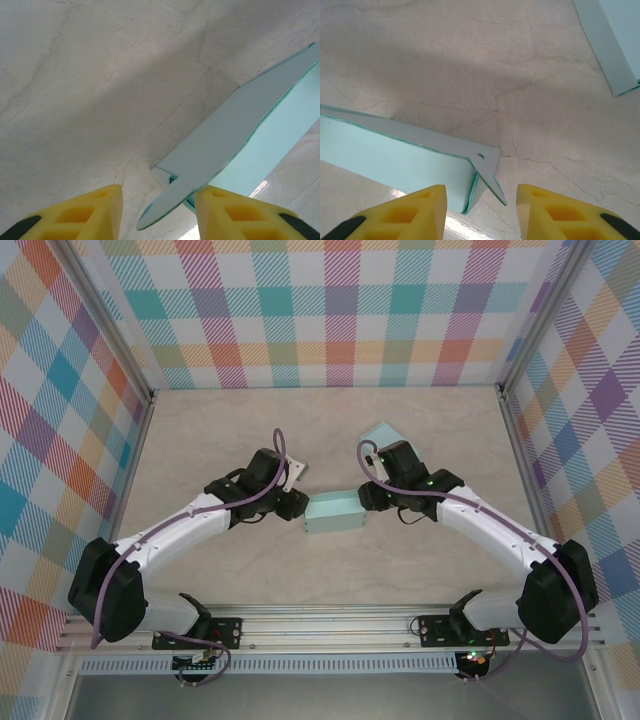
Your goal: Fold the paper box
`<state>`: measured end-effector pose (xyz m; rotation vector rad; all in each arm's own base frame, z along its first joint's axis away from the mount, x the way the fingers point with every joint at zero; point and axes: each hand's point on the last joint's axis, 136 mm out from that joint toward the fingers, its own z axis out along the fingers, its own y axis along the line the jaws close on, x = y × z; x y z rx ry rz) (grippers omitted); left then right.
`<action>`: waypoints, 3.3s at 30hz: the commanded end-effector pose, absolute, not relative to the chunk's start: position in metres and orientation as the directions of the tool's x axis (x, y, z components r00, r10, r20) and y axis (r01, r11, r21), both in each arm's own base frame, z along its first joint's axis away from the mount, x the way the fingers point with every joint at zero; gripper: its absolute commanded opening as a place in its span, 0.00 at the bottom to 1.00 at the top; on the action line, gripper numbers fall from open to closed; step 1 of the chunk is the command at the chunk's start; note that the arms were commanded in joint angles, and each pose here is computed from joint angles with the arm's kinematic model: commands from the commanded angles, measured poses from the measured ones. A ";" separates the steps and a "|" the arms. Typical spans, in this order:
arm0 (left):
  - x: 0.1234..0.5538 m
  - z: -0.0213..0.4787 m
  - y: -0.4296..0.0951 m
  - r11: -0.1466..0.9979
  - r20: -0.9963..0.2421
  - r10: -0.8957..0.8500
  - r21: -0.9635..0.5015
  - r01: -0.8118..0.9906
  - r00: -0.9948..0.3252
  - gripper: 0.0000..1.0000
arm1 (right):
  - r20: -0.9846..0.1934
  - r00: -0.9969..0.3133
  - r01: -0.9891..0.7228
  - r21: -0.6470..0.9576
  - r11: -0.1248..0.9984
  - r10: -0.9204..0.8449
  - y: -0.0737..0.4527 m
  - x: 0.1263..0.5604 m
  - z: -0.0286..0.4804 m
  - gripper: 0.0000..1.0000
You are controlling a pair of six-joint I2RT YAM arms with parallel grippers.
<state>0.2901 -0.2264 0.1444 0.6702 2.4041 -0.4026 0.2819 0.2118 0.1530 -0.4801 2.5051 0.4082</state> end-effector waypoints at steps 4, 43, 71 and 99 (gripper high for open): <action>0.294 0.151 -0.233 0.819 -0.630 0.347 -0.157 0.552 -0.694 0.31 | -0.553 -0.797 -0.435 0.247 0.866 -0.243 0.226 0.278 0.148 0.33; 0.290 0.151 -0.253 0.845 -0.534 0.022 -0.442 0.301 -0.845 0.15 | -0.524 -0.836 -0.396 0.372 0.840 -0.162 0.242 0.270 0.151 0.10; 0.280 0.118 -0.238 0.912 -0.522 0.005 -0.347 0.218 -0.853 0.16 | -0.523 -0.834 -0.391 0.335 0.857 -0.176 0.236 0.269 0.145 0.07; 0.279 0.104 -0.228 0.933 -0.534 0.006 -0.302 0.198 -0.846 0.14 | -0.497 -0.835 -0.395 0.242 0.886 -0.236 0.225 0.265 0.108 0.00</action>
